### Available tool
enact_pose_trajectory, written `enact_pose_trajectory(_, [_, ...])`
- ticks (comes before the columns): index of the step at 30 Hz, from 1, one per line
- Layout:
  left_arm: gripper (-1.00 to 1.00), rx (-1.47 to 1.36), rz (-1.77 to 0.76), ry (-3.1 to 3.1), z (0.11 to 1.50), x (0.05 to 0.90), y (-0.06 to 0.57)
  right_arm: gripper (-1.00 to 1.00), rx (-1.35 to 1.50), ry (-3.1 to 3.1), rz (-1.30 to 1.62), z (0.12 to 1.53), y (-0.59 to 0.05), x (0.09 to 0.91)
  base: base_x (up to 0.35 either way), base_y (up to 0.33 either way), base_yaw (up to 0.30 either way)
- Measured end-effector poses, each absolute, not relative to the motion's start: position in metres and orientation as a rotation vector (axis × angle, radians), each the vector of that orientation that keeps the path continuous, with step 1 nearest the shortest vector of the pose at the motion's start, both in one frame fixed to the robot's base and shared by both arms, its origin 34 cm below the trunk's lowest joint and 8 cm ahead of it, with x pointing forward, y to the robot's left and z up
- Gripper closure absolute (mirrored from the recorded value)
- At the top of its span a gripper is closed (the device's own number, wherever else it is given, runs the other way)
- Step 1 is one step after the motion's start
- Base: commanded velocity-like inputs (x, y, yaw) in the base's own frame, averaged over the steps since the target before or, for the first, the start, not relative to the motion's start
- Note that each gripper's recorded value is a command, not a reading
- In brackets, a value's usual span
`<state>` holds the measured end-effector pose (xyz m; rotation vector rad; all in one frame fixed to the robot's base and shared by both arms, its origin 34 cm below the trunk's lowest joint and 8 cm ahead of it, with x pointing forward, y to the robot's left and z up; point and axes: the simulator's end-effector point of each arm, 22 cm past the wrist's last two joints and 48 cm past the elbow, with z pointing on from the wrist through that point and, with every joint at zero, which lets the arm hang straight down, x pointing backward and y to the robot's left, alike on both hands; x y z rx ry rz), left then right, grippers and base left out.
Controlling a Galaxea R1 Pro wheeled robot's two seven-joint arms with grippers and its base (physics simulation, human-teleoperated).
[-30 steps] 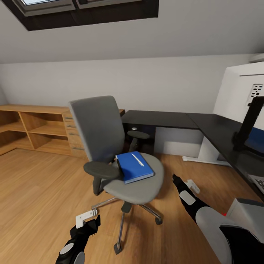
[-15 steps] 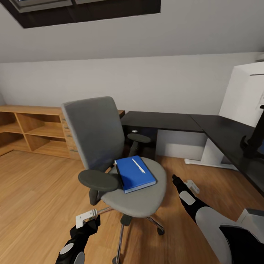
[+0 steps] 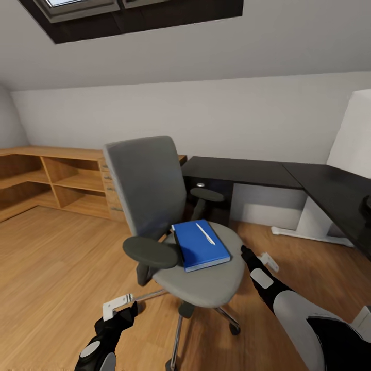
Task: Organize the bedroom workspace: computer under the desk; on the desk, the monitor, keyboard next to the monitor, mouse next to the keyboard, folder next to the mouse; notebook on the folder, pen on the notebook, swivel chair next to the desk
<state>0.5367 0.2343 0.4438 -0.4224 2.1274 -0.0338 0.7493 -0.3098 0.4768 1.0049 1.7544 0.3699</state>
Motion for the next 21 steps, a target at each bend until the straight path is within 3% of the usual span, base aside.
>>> enact_pose_trajectory(21, [-1.00, -0.421, -0.034, 2.129, 0.4436, 0.5364, 0.2338, -1.00, 1.001, 1.755, 0.369, 0.4772, -0.3092, 0.7494, 0.000, 0.000, 0.188])
